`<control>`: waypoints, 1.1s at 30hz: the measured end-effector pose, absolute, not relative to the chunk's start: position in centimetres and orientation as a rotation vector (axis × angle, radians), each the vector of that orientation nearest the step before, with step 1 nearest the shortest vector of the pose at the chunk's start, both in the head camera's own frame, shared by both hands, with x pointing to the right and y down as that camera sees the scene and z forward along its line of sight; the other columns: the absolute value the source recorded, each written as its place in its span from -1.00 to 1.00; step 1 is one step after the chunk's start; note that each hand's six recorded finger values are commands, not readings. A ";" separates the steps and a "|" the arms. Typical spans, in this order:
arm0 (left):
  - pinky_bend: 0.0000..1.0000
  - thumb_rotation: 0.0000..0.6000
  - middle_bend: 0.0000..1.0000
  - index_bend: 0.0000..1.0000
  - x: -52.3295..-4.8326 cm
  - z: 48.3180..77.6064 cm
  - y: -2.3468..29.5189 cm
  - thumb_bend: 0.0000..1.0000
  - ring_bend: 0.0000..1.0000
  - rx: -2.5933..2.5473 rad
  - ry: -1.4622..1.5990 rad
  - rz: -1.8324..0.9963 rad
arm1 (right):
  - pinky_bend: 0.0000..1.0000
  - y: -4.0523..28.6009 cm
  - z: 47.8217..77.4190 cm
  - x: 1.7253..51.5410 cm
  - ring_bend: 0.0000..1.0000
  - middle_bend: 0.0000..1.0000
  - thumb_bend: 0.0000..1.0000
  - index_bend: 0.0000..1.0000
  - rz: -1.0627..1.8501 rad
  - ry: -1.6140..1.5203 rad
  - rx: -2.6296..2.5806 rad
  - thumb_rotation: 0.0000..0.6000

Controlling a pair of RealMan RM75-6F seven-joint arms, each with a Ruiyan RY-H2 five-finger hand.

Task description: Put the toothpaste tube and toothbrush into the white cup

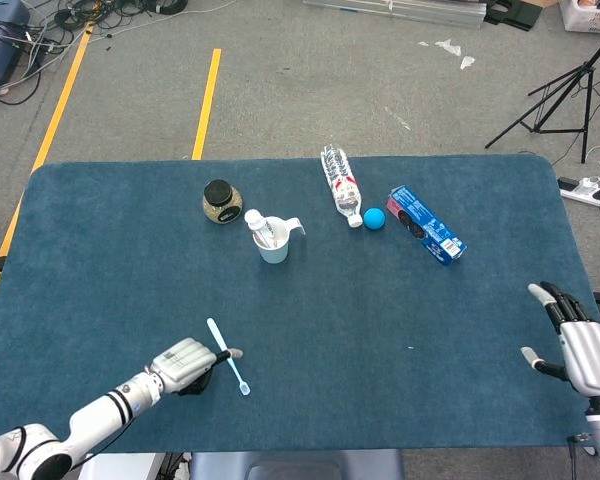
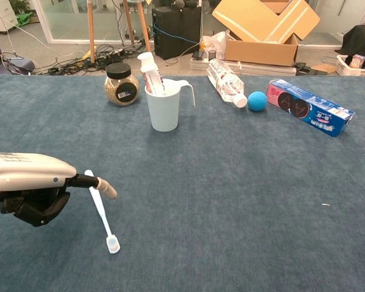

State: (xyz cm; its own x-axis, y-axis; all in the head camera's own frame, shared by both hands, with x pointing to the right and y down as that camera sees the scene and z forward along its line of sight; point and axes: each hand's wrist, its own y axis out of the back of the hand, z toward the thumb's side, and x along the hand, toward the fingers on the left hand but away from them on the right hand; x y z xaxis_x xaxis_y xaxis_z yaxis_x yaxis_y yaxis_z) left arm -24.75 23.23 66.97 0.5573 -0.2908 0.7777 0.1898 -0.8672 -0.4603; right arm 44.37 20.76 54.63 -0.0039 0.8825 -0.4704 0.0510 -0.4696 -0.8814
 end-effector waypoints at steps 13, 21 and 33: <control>-0.73 1.00 -0.99 -0.50 -25.4 67.2 21.9 -0.41 -0.99 -2.122 0.173 -1.143 | 0.08 20.8 55.0 44.4 -0.64 -0.74 -0.72 -0.68 1.561 -0.974 -1.591 1.00; -0.91 1.00 -1.00 -0.29 -24.9 67.4 21.5 -0.41 -1.00 -2.064 0.204 -1.036 | 0.08 20.7 55.0 44.5 -0.64 -0.73 -0.72 -0.68 1.567 -0.975 -1.587 1.00; -1.00 1.00 -1.00 -0.29 -24.8 69.4 21.5 -0.44 -1.00 -1.982 0.182 -0.937 | 0.08 20.6 54.8 44.8 -0.64 -0.73 -0.72 -0.68 1.567 -0.989 -1.577 1.00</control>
